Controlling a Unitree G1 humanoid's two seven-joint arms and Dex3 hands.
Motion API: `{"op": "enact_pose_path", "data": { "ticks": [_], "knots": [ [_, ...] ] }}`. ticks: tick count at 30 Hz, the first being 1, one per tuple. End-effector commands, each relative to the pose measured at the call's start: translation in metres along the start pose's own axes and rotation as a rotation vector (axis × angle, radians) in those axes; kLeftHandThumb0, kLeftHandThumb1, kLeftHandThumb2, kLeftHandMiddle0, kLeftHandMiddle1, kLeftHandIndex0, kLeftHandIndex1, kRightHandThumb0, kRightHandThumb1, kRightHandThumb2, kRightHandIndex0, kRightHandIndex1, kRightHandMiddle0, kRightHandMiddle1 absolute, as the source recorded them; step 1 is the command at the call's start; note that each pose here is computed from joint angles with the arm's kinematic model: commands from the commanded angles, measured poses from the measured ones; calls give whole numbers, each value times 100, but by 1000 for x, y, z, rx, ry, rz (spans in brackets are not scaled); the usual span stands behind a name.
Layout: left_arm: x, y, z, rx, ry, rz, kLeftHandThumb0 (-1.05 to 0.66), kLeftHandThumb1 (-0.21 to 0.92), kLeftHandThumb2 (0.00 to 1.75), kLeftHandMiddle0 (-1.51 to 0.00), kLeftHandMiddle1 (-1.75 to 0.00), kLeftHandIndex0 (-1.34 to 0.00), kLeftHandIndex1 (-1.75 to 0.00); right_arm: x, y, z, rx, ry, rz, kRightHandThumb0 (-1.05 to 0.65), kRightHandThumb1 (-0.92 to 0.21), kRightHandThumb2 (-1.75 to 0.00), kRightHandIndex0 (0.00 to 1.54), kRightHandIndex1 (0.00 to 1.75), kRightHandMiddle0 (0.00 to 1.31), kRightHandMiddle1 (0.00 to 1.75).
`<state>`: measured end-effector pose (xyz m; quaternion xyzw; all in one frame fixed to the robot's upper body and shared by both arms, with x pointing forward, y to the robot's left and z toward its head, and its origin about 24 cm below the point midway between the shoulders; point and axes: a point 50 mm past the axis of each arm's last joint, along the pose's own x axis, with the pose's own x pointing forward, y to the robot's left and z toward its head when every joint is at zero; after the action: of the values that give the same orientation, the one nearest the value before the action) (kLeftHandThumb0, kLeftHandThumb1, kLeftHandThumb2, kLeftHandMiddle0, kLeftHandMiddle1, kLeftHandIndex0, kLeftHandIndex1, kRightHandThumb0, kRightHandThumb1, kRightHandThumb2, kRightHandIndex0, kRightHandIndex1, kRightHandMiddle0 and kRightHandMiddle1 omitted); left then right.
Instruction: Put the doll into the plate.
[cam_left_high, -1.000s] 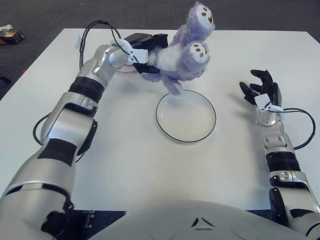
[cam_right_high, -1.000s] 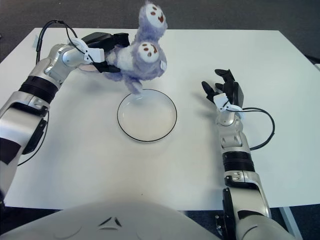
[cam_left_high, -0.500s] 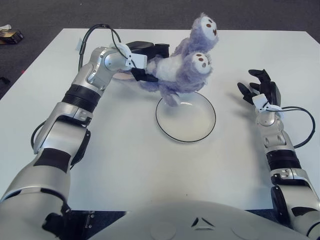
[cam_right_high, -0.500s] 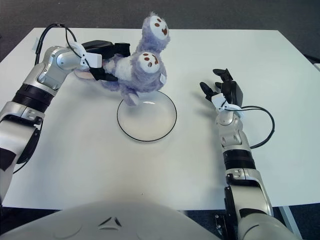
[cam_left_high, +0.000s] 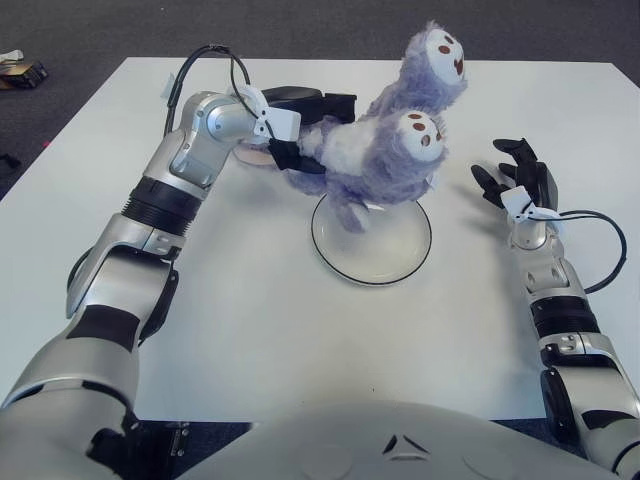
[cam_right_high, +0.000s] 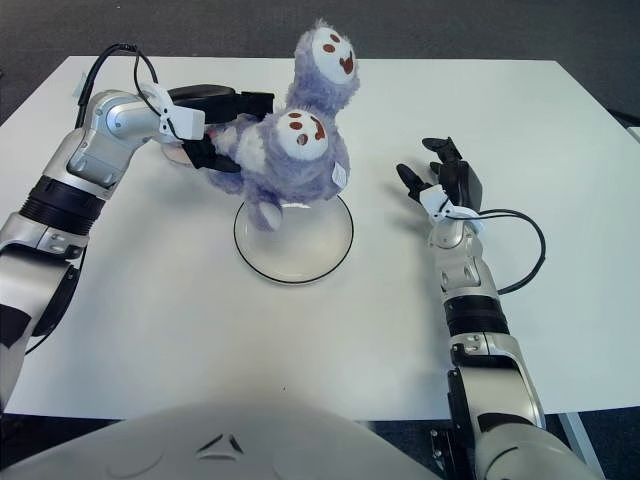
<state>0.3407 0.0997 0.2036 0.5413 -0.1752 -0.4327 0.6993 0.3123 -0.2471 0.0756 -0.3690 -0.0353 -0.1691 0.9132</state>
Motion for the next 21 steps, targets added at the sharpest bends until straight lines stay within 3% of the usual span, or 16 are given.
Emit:
{"op": "enact_pose_path", "data": {
  "ticks": [1,13,21],
  "knots": [
    [-4,3,1,-3,-7,12,0,54,105,-40,-174,-27,-175,3,-4,0,-27,0,2,-63,-92,-53,61,0,28,54],
    [-5,-7,10,-63,-86,-14,0,55,104,-40,-175,-26,-174,4,-5,0,-35,4,6,-63,-92,-52,60,0,28,53],
    [-8,-9,15,-82,-81,-43,0,56,104,-39,-175,-26,-175,4,-5,0,-37,4,8,-63,-92,-52,60,0,28,53]
  ]
}}
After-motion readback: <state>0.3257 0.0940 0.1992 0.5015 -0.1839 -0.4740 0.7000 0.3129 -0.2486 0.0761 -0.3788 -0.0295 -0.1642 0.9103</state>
